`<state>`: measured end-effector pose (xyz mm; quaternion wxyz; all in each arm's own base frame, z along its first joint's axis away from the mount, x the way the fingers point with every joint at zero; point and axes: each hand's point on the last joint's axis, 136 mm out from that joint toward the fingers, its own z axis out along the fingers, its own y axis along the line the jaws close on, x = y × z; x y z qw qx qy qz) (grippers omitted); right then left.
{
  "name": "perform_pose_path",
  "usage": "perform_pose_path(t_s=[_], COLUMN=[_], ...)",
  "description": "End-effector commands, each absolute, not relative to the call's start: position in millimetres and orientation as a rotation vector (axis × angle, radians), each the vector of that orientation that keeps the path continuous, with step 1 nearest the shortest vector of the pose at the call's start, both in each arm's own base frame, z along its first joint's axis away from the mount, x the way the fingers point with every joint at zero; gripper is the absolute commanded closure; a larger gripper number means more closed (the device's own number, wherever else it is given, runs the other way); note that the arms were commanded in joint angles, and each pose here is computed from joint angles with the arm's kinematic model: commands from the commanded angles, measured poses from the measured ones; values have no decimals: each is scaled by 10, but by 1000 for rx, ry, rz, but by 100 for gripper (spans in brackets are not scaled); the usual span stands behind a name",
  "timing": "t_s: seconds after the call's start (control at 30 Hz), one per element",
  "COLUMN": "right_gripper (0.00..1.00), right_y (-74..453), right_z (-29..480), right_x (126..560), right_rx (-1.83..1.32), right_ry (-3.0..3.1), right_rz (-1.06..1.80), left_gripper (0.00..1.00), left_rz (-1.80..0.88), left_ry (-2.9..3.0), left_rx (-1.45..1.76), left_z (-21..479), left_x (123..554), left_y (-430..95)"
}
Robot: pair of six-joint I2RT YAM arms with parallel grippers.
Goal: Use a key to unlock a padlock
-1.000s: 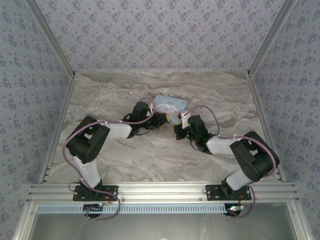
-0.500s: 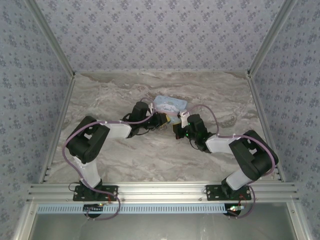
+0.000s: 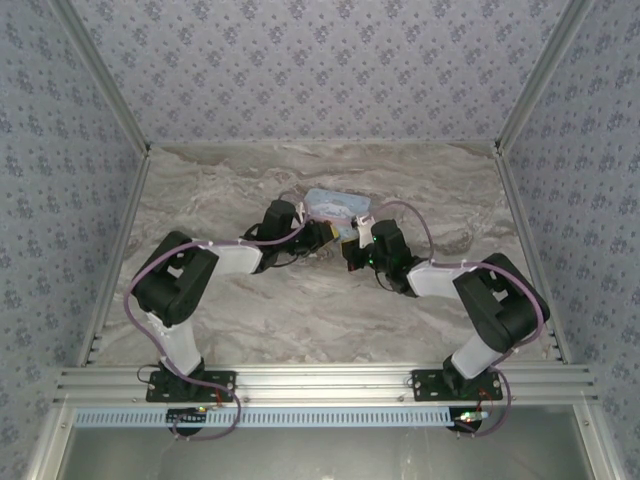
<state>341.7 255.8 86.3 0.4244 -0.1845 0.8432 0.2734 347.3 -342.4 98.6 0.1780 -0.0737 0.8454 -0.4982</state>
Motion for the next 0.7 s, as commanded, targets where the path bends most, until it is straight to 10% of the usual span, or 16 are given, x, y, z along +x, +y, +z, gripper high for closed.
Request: perform_pose_path(t_s=[0.0, 0.67], right_gripper=[99, 100], right_y=[2830, 2549], right_z=[1346, 478], right_x=[3556, 3290], right_rx=[-495, -244], right_ry=[1952, 2192], right_rz=[796, 832], left_gripper=[88, 77], left_rz=[-1533, -1524], left_ry=[2373, 2400], left_rx=[-84, -211], left_z=[1269, 864], left_x=[3309, 3528], left_y=[-3652, -3716])
